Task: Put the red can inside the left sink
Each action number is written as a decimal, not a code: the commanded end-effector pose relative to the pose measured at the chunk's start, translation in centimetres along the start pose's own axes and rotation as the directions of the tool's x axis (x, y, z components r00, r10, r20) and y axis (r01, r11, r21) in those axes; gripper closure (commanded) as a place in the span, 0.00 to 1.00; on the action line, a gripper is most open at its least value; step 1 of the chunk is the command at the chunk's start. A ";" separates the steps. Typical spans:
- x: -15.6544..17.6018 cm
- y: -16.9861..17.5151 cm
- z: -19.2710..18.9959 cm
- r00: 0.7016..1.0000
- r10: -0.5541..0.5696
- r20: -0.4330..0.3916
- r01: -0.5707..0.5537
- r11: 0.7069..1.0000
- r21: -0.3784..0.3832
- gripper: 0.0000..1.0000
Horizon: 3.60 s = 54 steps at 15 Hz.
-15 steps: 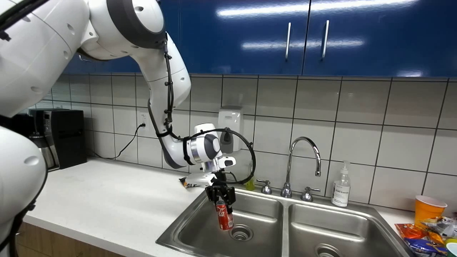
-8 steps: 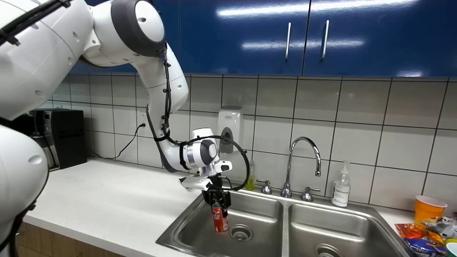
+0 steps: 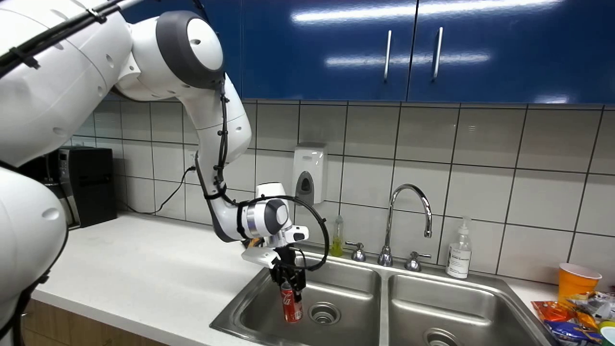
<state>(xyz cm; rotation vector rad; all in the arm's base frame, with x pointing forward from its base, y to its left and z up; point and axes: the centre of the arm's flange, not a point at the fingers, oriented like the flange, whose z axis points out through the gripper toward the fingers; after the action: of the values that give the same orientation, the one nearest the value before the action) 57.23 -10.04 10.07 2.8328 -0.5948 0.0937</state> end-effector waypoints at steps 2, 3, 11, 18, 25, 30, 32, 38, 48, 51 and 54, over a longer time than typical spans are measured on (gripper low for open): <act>-0.2 -0.4 1.1 1.000 0.014 -0.016 -0.014 1.000 -0.008 0.62; -0.3 -0.4 1.5 1.000 0.014 -0.013 -0.014 1.000 -0.011 0.62; -1.2 -0.6 3.2 1.000 0.025 0.001 -0.025 0.999 -0.021 0.62; -1.8 -0.6 4.2 0.999 0.041 0.016 -0.041 0.999 -0.023 0.62; -2.2 -0.7 4.6 0.999 0.041 0.023 -0.040 0.999 -0.028 0.62; -2.4 -0.8 4.6 0.999 0.035 0.026 -0.034 0.999 -0.033 0.11; -2.6 -0.9 4.5 0.999 0.029 0.028 -0.028 0.999 -0.035 0.01; -2.8 -0.9 3.5 1.000 0.014 0.026 -0.013 0.999 -0.047 0.00; -5.8 -0.3 -0.5 0.999 -0.009 0.044 0.011 0.999 -0.039 0.00; -6.7 -0.3 -1.6 0.999 -0.014 0.045 0.015 0.999 -0.036 0.00; -6.9 0.2 -3.1 0.999 -0.018 0.036 0.019 0.999 -0.039 0.00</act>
<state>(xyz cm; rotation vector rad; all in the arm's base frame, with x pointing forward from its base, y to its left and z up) 52.20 -6.92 9.40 2.8096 -0.5895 0.0335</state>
